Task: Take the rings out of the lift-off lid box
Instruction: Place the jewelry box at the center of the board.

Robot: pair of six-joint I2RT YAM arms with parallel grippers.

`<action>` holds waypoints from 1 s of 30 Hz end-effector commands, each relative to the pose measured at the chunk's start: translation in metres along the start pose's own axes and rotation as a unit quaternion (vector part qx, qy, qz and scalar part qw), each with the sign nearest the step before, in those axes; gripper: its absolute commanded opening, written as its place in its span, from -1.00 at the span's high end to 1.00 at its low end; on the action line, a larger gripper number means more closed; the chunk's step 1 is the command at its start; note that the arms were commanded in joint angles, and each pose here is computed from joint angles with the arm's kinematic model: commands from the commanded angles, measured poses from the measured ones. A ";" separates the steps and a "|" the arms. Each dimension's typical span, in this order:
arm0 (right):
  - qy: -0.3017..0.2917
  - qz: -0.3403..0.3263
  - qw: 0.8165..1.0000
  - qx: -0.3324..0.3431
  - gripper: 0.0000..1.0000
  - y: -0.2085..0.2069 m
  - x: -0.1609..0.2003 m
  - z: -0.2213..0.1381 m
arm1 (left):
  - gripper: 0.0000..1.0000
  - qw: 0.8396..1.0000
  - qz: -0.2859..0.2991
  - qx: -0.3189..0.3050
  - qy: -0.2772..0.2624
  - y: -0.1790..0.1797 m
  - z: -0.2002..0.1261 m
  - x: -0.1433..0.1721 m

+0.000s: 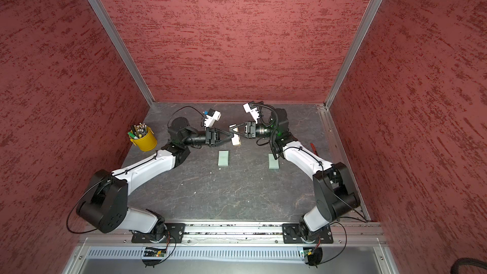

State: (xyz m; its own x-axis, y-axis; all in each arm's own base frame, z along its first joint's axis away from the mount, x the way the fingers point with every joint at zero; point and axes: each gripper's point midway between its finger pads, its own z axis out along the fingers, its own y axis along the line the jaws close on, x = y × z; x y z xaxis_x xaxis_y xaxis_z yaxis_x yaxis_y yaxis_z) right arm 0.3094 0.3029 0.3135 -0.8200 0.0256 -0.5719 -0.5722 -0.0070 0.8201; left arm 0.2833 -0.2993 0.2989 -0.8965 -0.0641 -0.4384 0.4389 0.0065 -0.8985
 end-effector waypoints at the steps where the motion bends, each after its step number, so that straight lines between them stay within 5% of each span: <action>1: 0.007 -0.005 1.000 -0.011 0.07 0.004 -0.002 0.004 | 0.21 1.000 0.017 0.004 -0.003 -0.002 -0.001 -0.001; 10: 0.005 0.004 1.000 -0.014 0.12 0.002 -0.004 0.005 | 0.00 1.000 0.015 -0.009 -0.008 0.004 -0.004 -0.003; 21: 0.005 0.007 1.000 -0.005 0.12 -0.005 -0.003 0.005 | -0.52 0.999 -0.007 -0.032 -0.031 0.021 -0.016 -0.008; 30: -0.009 -0.001 0.990 0.137 0.10 -0.057 0.005 -0.012 | -0.55 0.992 -0.039 -0.096 -0.076 0.046 -0.057 -0.009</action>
State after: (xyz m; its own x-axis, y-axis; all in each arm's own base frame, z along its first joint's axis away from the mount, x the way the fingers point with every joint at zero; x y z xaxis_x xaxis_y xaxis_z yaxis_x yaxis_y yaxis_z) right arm 0.3278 0.3003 0.2688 -0.8555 0.0273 -0.5171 -0.5091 0.1384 0.8495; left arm 0.3090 -0.2494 0.2610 -0.9126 -0.2028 -0.3549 0.3303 0.1459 -0.9326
